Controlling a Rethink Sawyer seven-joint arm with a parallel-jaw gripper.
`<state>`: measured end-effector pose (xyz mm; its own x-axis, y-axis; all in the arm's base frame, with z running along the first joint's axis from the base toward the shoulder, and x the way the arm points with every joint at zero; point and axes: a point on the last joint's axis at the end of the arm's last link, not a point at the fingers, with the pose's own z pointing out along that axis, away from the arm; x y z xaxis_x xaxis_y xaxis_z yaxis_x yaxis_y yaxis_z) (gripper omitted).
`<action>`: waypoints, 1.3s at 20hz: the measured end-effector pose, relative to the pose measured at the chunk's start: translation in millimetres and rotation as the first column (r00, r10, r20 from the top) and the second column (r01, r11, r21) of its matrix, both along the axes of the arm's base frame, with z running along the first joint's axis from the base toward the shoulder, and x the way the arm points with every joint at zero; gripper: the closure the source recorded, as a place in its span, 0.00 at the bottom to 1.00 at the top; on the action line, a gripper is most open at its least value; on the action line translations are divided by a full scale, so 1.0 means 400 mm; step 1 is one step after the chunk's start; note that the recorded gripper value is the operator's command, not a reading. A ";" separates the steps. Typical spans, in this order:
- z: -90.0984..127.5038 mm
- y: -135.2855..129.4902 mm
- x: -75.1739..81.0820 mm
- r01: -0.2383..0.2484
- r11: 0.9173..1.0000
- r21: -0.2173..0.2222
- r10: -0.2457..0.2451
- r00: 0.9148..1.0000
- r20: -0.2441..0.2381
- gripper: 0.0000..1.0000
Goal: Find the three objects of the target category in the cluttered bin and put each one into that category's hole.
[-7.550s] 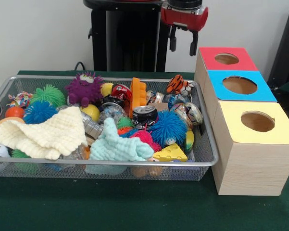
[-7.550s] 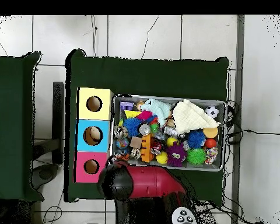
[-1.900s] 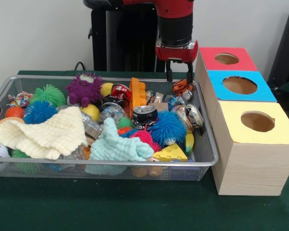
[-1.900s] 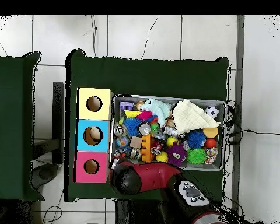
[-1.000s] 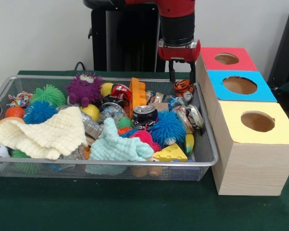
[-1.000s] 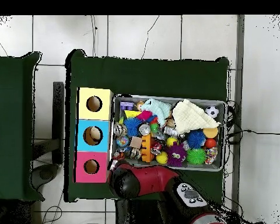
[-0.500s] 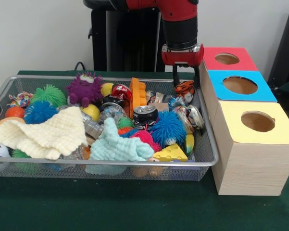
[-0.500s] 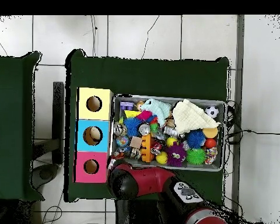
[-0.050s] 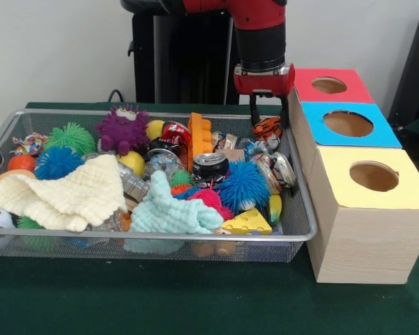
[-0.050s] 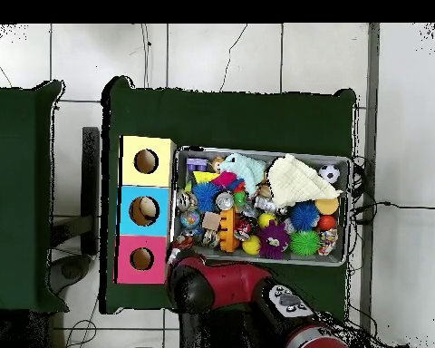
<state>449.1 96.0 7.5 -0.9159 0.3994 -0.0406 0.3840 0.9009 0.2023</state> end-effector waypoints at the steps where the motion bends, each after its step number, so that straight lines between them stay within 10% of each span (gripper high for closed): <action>1: 0.000 0.000 0.000 0.000 1.000 -0.001 0.000 1.000 0.000 0.00; 2: 0.000 0.007 0.001 -0.003 1.000 0.000 0.003 1.000 0.002 1.00; 26: -0.003 0.030 0.007 0.007 0.998 -0.056 -0.008 1.000 -0.024 1.00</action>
<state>451.8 108.2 6.1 -0.9138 0.4041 -0.0404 0.3950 0.9075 0.1426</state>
